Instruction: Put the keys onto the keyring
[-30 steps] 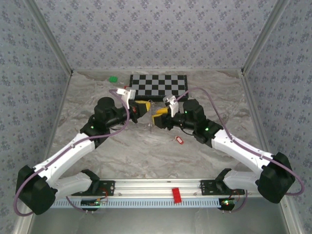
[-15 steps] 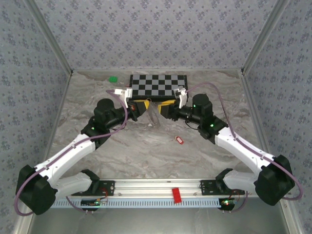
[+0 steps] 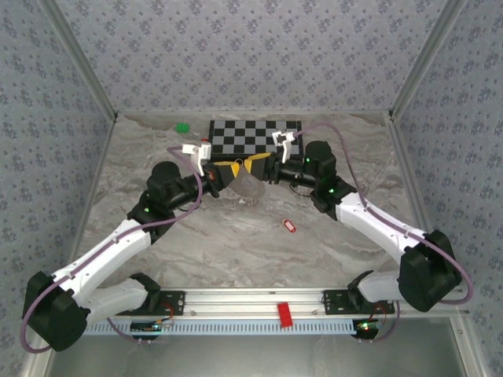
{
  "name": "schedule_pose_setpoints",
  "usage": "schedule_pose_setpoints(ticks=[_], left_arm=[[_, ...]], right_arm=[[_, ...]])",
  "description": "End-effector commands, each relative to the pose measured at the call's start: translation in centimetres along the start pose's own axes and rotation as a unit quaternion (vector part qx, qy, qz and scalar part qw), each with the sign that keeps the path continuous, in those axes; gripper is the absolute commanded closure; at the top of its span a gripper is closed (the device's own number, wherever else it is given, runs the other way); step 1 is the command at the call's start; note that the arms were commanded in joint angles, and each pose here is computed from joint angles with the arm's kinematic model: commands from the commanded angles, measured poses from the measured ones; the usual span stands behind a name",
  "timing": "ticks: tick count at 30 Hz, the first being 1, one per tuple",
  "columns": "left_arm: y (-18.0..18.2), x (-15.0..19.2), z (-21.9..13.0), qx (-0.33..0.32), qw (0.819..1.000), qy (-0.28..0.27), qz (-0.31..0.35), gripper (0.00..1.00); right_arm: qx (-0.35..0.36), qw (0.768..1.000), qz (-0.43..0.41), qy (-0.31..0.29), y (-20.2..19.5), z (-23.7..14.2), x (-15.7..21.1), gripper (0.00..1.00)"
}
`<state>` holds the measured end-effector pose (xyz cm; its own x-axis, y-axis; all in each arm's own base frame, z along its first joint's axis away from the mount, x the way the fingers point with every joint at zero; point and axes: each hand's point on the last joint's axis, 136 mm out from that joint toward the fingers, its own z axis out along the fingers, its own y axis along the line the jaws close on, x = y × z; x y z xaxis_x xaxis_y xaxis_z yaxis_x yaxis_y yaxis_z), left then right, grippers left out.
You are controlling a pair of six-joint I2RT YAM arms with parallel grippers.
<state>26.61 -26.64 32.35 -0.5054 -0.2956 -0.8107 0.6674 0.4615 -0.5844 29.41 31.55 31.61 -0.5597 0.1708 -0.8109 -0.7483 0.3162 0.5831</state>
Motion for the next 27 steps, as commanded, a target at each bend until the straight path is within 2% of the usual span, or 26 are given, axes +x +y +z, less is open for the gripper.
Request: schedule_pose_setpoints(ticks=[1,15,18,27], left_arm=[[-1.9,-1.5,-0.6,0.035,0.999,-0.022,0.033,1.00],[-2.6,-1.1,-0.4,0.047,0.998,0.003,0.052,1.00],[-2.5,-1.1,-0.4,0.043,0.997,0.007,0.056,1.00],[-2.3,-0.8,-0.4,0.034,0.997,0.025,0.067,1.00]], right_arm=[[-0.043,0.999,-0.014,-0.019,2.1,0.1,-1.9,0.67],[-0.062,0.998,-0.004,0.000,2.4,0.0,-1.2,0.72],[-0.057,0.998,0.002,0.005,2.2,-0.2,-0.9,0.78],[-0.043,0.999,-0.016,0.010,1.9,-1.2,-0.5,0.78]])
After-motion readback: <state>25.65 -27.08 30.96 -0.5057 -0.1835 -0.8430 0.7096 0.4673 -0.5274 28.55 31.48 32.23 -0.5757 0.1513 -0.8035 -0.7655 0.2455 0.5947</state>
